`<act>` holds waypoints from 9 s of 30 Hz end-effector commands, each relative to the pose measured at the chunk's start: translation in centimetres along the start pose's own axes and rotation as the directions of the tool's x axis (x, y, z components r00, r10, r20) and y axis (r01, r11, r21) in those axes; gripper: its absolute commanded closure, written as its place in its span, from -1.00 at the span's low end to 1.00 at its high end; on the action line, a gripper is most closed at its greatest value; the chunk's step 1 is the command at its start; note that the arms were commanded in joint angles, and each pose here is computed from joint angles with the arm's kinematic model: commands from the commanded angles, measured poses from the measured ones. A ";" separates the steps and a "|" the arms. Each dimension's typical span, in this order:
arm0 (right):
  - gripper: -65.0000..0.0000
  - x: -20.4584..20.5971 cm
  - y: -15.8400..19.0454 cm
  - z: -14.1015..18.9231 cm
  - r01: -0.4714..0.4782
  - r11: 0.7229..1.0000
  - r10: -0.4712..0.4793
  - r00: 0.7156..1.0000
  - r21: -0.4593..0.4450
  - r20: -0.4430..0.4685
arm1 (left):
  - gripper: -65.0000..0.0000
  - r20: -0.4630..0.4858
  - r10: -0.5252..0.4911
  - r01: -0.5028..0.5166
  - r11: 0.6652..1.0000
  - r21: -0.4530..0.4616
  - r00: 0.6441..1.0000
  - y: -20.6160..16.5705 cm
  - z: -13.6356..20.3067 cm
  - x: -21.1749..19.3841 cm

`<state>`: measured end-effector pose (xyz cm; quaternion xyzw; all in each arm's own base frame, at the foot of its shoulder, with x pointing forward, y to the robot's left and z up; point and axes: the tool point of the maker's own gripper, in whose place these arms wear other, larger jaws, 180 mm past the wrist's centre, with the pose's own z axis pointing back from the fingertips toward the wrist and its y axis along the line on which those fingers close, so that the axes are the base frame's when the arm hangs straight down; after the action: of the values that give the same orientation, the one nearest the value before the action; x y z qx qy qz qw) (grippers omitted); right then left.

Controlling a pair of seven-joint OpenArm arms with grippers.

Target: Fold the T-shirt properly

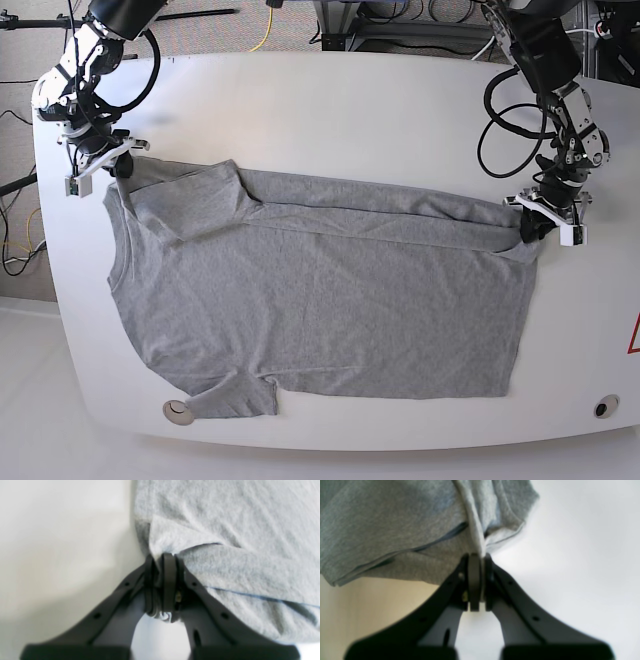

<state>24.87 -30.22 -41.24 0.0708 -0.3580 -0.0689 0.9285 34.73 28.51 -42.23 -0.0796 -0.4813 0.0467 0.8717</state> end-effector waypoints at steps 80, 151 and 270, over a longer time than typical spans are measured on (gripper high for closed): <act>1.00 -13.9 -6.7 9.2 0.103 0.971 -0.149 0.966 -0.216 -0.211 | 1.00 -0.514 0.071 0.029 0.983 0.183 0.855 5.5 18.4 -22.2; -0.26 -2.9 -4.1 12.9 -0.143 0.948 0.144 0.989 -0.285 -0.018 | -0.09 -0.189 -0.163 0.218 0.920 0.326 0.968 8.6 16.7 -2.5; -0.26 4.7 0.7 7.6 -0.223 0.961 0.230 0.973 -0.165 0.024 | -0.08 -0.069 -0.357 0.363 0.911 0.194 0.932 0.1 11.0 6.6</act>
<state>22.44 -30.78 -33.69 -0.0403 -0.3554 0.0010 0.9339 28.14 30.50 -32.60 0.0941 -0.4407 -0.0630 0.8905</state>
